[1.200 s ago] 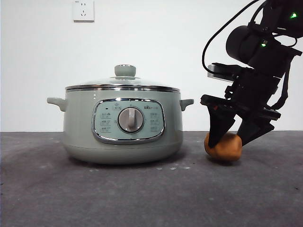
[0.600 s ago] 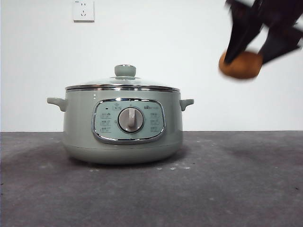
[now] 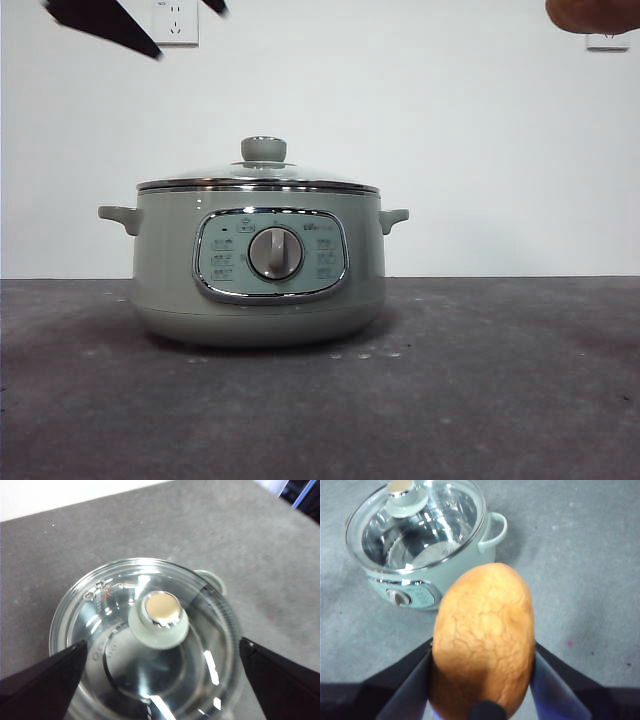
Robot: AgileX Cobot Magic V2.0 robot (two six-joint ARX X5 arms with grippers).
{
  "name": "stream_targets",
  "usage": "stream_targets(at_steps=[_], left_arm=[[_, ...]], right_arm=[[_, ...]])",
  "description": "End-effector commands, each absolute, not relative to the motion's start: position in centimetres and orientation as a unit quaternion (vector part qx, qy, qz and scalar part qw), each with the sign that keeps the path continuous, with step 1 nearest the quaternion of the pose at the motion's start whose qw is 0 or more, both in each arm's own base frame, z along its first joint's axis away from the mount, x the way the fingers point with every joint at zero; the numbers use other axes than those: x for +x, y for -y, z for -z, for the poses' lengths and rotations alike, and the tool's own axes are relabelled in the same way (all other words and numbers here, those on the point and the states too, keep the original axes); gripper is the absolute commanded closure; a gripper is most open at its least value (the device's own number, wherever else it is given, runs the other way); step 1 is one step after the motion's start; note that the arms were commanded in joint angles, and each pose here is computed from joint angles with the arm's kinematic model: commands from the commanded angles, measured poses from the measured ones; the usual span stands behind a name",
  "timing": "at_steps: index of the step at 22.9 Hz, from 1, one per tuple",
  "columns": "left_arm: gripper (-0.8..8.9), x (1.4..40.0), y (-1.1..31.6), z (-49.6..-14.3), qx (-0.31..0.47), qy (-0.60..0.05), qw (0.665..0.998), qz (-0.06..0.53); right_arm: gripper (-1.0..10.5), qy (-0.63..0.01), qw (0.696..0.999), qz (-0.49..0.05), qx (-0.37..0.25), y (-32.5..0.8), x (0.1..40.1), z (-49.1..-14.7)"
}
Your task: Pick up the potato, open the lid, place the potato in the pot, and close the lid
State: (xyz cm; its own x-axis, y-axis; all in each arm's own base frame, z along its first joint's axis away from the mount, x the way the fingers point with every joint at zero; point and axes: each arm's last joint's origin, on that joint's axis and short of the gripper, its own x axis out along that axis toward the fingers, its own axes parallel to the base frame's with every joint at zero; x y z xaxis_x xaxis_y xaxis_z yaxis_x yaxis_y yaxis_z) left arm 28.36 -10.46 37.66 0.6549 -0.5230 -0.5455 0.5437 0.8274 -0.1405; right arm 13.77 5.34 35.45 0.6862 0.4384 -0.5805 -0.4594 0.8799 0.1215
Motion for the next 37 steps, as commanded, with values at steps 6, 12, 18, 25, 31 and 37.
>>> stream_targets(at_steps=[6,12,18,25,31,37], left_arm=[[1.87,33.6,14.9,-33.6,0.060,-0.306,0.905,0.291],[1.88,34.8,16.1,-31.9,0.069,-0.308,0.906,0.283],[1.88,35.5,16.7,-30.2,0.074,-0.332,0.897,0.281],[3.22,35.5,16.7,-30.2,0.074,-0.334,0.897,0.281],[4.15,35.5,16.8,-30.2,0.069,-0.336,0.896,0.282],[4.15,35.4,17.0,-30.1,0.070,-0.338,0.894,0.286]], right_arm=[[9.6,-0.317,0.911,-0.264,-0.007,-5.4,13.5,-35.4],[9.6,-0.317,0.911,-0.264,-0.007,-5.4,13.5,-35.4],[9.6,-0.316,0.911,-0.264,-0.007,-5.4,13.5,-35.5],[9.6,-0.315,0.911,-0.264,-0.009,-5.4,13.5,-35.5],[9.6,-0.315,0.911,-0.264,-0.009,-5.4,13.5,-35.5],[9.6,-0.315,0.911,-0.265,-0.009,-5.4,13.5,-35.5]])
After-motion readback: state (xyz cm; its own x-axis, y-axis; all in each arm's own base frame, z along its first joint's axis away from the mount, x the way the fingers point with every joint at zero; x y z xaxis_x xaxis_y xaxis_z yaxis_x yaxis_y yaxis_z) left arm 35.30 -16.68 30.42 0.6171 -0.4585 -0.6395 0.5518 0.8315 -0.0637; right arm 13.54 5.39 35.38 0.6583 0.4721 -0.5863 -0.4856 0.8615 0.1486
